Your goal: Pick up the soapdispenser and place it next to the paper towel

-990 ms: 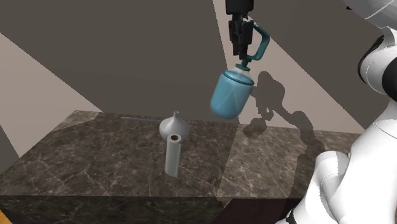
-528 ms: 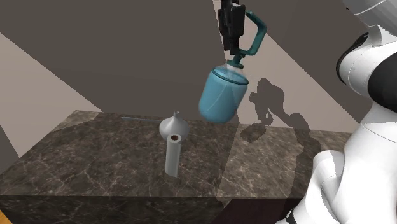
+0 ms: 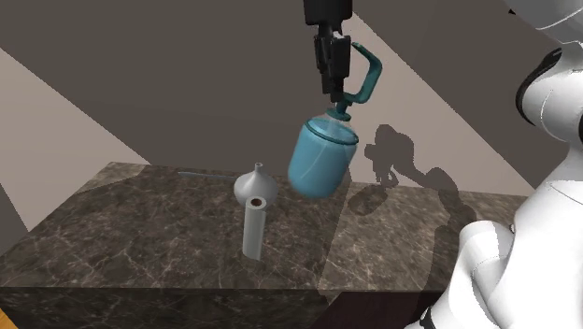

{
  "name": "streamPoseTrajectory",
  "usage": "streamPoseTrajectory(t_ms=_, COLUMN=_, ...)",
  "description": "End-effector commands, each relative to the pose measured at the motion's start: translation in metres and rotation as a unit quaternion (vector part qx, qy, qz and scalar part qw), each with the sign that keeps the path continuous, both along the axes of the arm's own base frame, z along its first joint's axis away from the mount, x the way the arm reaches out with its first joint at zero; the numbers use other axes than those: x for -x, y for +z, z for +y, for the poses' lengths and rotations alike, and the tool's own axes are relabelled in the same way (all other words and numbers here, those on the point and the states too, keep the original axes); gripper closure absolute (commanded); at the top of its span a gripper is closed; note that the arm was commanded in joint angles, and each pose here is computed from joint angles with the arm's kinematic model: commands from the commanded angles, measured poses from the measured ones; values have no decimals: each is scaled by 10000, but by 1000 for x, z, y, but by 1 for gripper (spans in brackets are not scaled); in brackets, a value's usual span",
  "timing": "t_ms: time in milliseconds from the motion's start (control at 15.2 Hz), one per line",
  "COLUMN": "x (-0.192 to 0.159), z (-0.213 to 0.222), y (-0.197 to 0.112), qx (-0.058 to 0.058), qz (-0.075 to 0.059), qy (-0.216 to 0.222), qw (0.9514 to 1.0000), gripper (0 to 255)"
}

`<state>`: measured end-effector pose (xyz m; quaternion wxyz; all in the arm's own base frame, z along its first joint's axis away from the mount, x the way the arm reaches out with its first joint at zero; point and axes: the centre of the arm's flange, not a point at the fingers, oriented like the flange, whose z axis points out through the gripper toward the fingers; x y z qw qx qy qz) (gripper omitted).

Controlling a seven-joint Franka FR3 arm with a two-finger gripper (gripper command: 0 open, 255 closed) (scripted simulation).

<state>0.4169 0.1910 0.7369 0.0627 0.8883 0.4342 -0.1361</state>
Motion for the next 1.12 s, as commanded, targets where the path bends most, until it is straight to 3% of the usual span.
streamPoseTrajectory(t_ms=0, x=0, z=0, y=-10, qx=-3, qz=-5, qy=0, qw=10000, gripper=255)
streamPoseTrajectory(t_ms=1056, x=0, z=0, y=-95, qx=-3, qz=-5, qy=0, qw=10000, gripper=255)
